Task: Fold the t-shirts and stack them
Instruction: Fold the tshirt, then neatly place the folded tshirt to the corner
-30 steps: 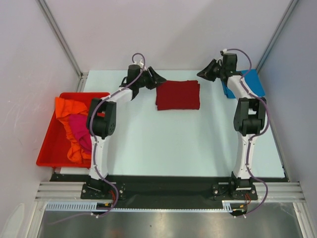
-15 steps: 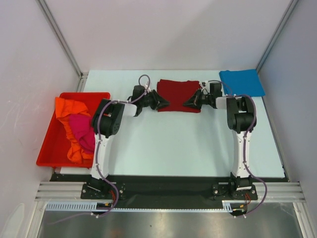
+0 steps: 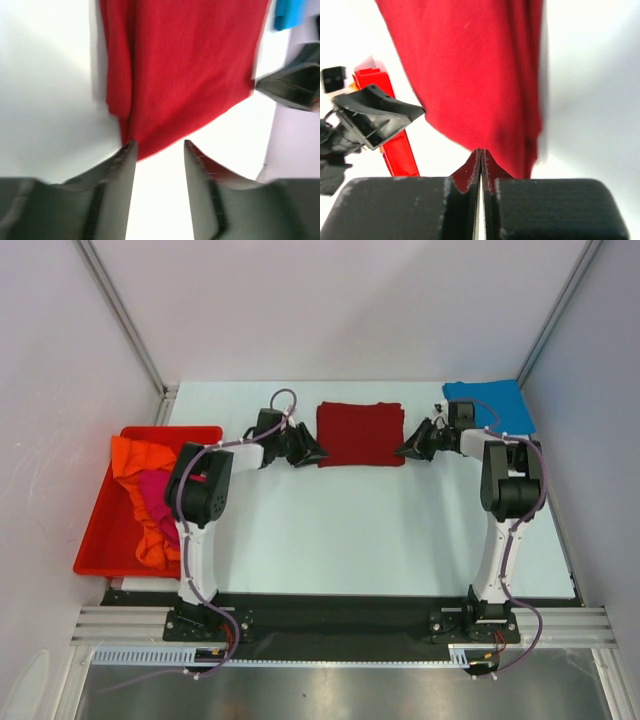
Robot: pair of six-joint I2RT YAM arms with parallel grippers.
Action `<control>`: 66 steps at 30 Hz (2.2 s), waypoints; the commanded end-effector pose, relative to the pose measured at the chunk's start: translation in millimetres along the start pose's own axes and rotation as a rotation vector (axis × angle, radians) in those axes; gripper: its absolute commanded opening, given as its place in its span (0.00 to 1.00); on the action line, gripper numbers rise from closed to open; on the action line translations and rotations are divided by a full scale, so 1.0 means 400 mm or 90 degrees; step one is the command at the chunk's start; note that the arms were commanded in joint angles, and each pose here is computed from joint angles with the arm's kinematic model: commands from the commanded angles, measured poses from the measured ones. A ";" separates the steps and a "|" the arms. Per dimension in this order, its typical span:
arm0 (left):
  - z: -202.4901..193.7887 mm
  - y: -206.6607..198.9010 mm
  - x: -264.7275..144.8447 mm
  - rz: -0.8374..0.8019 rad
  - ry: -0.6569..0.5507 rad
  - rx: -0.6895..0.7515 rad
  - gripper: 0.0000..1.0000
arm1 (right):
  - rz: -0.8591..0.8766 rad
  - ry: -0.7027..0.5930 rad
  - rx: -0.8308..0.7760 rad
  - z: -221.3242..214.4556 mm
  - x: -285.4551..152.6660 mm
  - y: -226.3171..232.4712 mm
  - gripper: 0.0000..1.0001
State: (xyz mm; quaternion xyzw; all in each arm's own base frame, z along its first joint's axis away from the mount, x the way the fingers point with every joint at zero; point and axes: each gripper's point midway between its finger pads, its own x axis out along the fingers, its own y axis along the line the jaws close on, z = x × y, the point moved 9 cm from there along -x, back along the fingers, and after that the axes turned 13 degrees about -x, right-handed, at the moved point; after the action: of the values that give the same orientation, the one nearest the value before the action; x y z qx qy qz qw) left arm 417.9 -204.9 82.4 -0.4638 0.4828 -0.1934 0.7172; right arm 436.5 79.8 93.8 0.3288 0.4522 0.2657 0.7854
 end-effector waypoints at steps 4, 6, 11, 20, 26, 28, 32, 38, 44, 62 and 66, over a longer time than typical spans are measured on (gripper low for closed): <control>-0.058 -0.177 -0.113 0.132 -0.028 0.321 0.60 | -0.106 -0.014 0.014 0.014 -0.148 0.072 0.16; -0.111 -0.221 -0.112 0.148 -0.017 0.437 0.66 | -0.128 -0.016 0.027 0.014 -0.173 0.072 0.19; -0.207 -0.282 -0.071 0.136 -0.041 0.613 0.74 | -0.127 -0.019 0.050 0.033 -0.190 0.078 0.41; -0.348 -0.350 0.108 0.197 -0.062 0.927 0.86 | -0.134 -0.064 0.036 0.048 -0.275 0.076 0.51; -0.369 -0.282 0.173 0.212 -0.049 1.039 0.83 | -0.130 -0.080 0.030 0.018 -0.297 0.062 0.52; -0.366 -0.278 0.189 0.218 -0.049 1.060 0.82 | -0.127 -0.088 0.026 0.012 -0.301 0.062 0.53; -0.354 -0.271 0.223 0.251 -0.078 1.097 0.77 | -0.111 -0.097 0.043 -0.006 -0.292 0.056 0.52; -0.335 -0.226 0.274 0.291 -0.056 1.111 0.69 | -0.119 -0.091 0.044 -0.010 -0.277 0.033 0.51; -0.317 -0.217 0.317 0.308 -0.014 1.094 0.51 | -0.143 -0.073 0.053 -0.016 -0.261 0.005 0.51; -0.298 -0.327 0.238 0.219 -0.059 1.037 0.00 | -0.028 -0.072 0.133 0.055 -0.103 -0.020 1.00; -0.281 -0.354 0.209 0.211 -0.077 1.028 0.00 | -0.043 -0.054 0.113 0.076 -0.073 -0.022 1.00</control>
State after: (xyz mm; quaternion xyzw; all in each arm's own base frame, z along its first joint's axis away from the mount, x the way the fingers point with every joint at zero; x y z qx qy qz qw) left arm 380.8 -394.3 94.3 0.3028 0.2517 -0.3434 0.8527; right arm 435.5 37.9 107.6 0.4016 0.4644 0.1682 0.7712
